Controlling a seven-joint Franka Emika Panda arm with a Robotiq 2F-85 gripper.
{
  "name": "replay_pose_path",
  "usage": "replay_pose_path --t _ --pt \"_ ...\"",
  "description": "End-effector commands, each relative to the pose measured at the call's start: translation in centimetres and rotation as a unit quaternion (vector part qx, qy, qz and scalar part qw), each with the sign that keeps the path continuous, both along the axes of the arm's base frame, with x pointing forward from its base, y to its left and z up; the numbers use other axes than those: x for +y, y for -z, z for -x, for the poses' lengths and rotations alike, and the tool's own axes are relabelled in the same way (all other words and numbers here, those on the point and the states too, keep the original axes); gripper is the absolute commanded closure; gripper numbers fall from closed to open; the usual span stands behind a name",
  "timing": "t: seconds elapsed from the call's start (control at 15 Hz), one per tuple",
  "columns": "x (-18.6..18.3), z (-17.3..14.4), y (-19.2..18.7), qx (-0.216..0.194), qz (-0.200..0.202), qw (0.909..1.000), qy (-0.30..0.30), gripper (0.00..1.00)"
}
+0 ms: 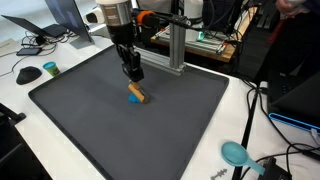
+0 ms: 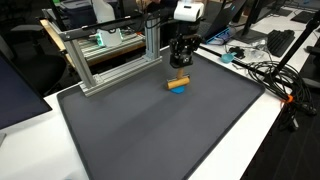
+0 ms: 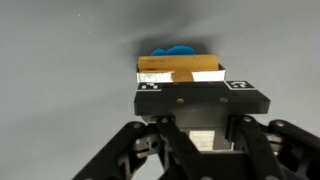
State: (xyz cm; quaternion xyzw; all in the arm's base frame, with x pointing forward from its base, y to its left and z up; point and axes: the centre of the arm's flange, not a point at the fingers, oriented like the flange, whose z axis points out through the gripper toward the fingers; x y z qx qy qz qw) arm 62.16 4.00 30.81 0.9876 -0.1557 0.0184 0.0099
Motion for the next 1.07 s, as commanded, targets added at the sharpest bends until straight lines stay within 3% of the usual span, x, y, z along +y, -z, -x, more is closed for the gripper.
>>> replay_pose_path --t 0.0,1.0 --pt "-0.07 -0.55 4.30 -0.026 0.008 0.9996 0.008 0.78" --pt "-0.10 -0.89 4.60 -0.016 -0.006 0.9998 -0.012 0.78"
